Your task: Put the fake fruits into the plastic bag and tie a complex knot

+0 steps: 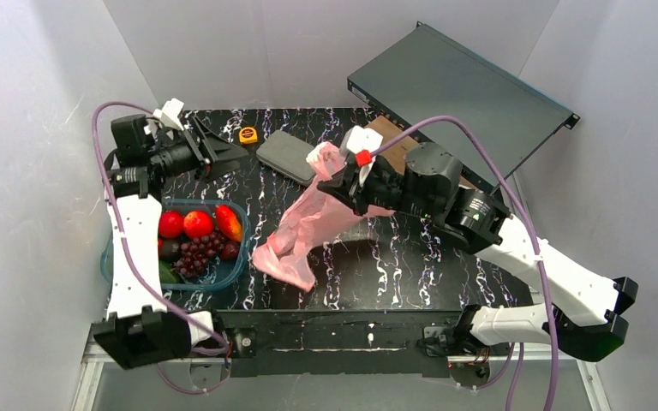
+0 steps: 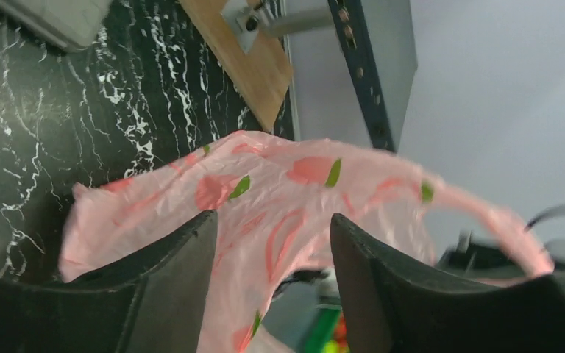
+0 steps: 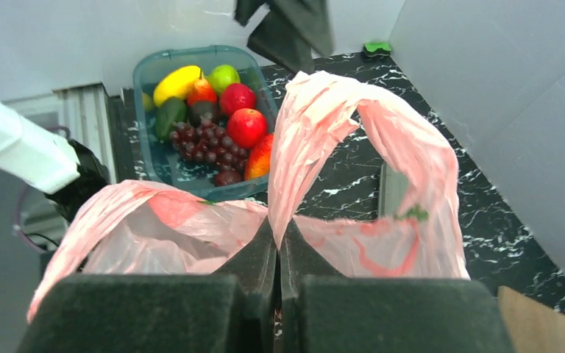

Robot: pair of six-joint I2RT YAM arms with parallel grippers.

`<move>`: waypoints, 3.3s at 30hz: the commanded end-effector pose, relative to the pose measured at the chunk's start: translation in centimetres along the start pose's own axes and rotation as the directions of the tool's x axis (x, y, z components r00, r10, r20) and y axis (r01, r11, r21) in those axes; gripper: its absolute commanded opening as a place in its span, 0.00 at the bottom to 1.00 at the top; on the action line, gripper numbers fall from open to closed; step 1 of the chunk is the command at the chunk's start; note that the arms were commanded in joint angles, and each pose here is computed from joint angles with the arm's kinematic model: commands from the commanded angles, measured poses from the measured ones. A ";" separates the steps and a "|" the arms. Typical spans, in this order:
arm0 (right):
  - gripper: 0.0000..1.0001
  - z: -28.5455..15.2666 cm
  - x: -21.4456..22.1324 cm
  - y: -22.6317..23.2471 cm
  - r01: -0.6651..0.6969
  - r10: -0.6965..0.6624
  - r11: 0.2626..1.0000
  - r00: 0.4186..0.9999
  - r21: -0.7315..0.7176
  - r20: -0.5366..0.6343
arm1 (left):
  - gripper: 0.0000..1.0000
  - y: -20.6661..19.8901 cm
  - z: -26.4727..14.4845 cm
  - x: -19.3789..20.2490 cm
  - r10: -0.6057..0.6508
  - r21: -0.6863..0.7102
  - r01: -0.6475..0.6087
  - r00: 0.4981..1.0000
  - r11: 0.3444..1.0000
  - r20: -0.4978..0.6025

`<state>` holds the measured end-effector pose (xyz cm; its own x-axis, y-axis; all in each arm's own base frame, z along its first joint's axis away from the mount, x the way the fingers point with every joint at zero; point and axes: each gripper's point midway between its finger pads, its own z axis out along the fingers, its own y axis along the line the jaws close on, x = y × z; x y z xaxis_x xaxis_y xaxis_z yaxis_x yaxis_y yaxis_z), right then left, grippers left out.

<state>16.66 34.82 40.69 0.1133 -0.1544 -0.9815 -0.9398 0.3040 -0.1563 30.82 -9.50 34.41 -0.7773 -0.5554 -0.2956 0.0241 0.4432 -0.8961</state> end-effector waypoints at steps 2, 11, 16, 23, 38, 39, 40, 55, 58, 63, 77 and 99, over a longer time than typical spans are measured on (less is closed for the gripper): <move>0.01 -0.1 0.1 0.8 -0.213 0.212 0.976 0.977 -0.042 -0.032 | 0.49 -4.3 -2.9 7.8 0.506 0.148 -0.498 0.862 0.855 -0.026; 0.01 -0.4 -0.3 1.6 -0.251 0.250 0.965 0.968 -0.082 -0.016 | 0.12 -5.9 -0.1 17.6 0.615 0.339 -0.524 0.739 0.781 -0.276; 0.01 -0.8 -0.5 1.9 -0.261 0.262 0.961 0.965 -0.092 -0.004 | 0.10 -4.5 1.8 19.1 0.576 0.320 -0.483 0.735 0.815 -0.358; 0.01 -1.2 -1.3 2.2 -0.283 0.286 0.953 0.958 -0.110 0.010 | 0.11 -0.7 3.6 20.7 0.512 0.223 -0.463 0.725 0.858 -0.462; 0.01 -7.8 3.9 -0.3 -0.370 0.377 0.926 0.919 0.078 -0.117 | 0.88 19.2 1.8 17.3 0.444 -0.253 -0.814 0.514 0.523 -0.734; 0.01 -8.8 4.9 -1.0 -0.369 0.384 0.921 0.913 0.122 -0.135 | 0.94 19.9 1.8 17.2 0.455 -0.233 -0.830 0.487 0.507 -0.745; 0.01 -9.8 6.2 -1.7 -0.370 0.394 0.915 0.905 0.164 -0.159 | 0.98 20.5 1.8 17.3 0.464 -0.200 -0.843 0.455 0.500 -0.760; 0.85 -13.1 15.0 -5.2 -0.288 0.416 0.894 0.819 0.344 -0.395 | 0.75 13.0 3.6 18.7 0.807 0.240 -0.904 0.165 0.354 -0.568; 0.98 -12.9 13.5 -7.3 -0.216 0.366 0.897 0.852 0.385 -0.375 | 0.44 10.9 3.4 19.2 0.842 0.270 -0.911 0.134 0.313 -0.523; 0.99 -12.1 9.4 -9.1 -0.143 0.265 0.917 0.916 0.372 -0.302 | 0.15 9.7 3.3 19.9 0.861 0.298 -0.914 0.097 0.276 -0.499; 0.98 -11.0 4.7 -7.7 0.172 -0.126 0.974 0.951 0.148 -0.281 | 0.01 7.4 2.8 18.9 0.904 0.311 -0.943 -0.024 0.122 -0.427; 0.98 -10.0 14.1 -8.3 0.344 -0.260 0.938 0.769 0.035 -0.585 | 0.00 7.7 0.6 18.7 0.922 0.351 -0.929 -0.232 -0.116 -0.309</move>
<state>24.42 21.77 24.80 0.0845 -0.8185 -0.5683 -0.8448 0.2436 -0.4764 16.86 -17.37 21.91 -0.0510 0.7356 -0.6755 0.9409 0.2621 0.2145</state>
